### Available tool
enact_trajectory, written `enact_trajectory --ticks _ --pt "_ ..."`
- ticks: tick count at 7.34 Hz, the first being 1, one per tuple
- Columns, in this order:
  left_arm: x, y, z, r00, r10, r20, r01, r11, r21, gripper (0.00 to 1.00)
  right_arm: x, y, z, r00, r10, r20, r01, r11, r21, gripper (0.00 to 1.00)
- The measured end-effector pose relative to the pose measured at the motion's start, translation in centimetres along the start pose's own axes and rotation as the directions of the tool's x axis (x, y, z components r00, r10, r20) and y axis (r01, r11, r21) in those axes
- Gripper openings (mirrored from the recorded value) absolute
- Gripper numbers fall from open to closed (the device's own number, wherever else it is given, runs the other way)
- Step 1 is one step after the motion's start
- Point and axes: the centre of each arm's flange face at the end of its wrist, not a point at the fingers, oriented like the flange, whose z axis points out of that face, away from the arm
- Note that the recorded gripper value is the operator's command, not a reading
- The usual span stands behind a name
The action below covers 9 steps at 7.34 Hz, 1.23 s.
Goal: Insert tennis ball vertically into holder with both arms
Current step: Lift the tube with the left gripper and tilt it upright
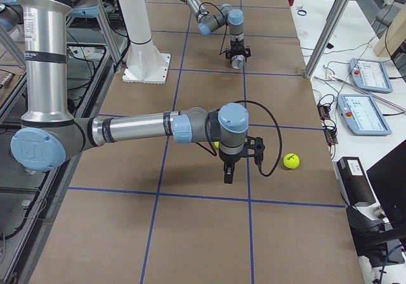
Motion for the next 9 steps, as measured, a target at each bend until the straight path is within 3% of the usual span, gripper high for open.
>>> enact_trajectory --ticks 8,9 --pt "0.02 -0.03 1.04 1.0 -0.005 0.003 0.005 1.0 0.013 0.99 0.06 0.05 0.06 1.0 0.001 0.0 -0.001 1.0 -0.001 0.99" --pt "0.03 -0.03 1.1 1.0 -0.004 0.003 0.004 1.0 0.015 0.9 0.05 0.04 0.05 1.0 0.001 0.0 -0.001 1.0 -0.001 0.99"
